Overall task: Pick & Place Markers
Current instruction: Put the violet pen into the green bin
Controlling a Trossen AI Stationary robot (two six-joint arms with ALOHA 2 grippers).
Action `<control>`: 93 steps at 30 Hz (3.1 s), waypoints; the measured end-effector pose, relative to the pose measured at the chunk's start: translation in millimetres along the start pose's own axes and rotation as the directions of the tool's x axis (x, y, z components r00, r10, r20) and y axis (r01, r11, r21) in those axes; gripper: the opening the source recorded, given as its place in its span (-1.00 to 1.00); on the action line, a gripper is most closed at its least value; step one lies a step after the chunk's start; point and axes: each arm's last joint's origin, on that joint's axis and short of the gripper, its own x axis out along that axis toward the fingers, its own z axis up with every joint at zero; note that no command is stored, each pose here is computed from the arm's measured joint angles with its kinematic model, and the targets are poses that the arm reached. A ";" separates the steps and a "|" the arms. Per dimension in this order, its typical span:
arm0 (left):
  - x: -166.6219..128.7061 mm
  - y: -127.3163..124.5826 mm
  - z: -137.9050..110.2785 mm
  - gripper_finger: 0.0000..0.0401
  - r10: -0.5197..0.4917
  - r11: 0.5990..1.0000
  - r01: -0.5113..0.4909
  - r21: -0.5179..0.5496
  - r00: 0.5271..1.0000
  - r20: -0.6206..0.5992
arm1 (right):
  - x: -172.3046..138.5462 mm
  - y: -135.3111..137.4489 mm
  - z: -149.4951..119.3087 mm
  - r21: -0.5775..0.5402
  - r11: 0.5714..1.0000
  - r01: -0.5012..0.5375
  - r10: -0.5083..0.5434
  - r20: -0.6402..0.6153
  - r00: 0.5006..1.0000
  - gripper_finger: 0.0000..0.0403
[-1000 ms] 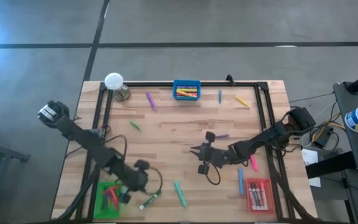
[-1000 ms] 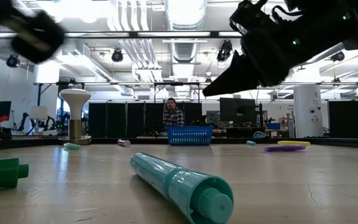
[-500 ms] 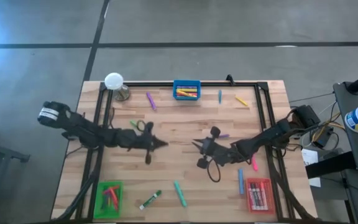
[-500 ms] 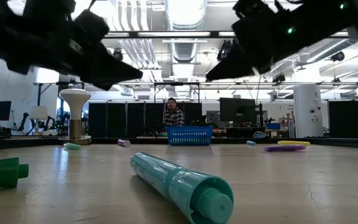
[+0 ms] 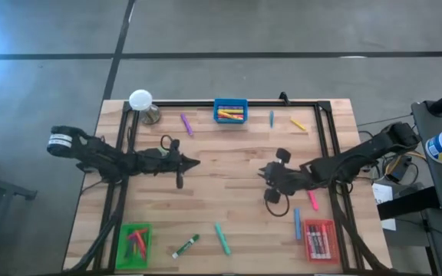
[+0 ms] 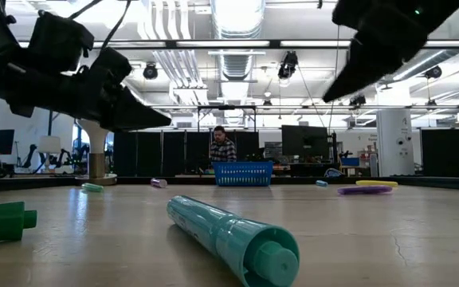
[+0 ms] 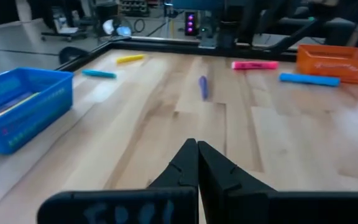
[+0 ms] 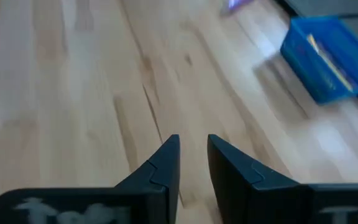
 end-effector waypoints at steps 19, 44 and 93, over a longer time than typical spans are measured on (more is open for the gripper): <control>21.5 -5.5 12.4 -0.61 -0.037 0.996 0.027 -0.087 0.992 -0.118 | 28.7 -48.2 -23.2 -0.007 1.000 -0.022 0.017 -0.439 0.898 -0.07; 20.7 -7.2 8.6 -0.39 -0.099 0.992 0.085 -0.095 0.982 -0.158 | 78.2 -82.4 -54.4 -0.054 0.994 -0.093 0.032 -0.677 0.735 -0.31; 32.9 -20.5 76.0 -0.39 -0.320 0.930 0.357 -0.091 0.905 0.281 | 101.4 -5.4 25.0 0.009 0.856 -0.518 0.393 0.640 0.660 -0.74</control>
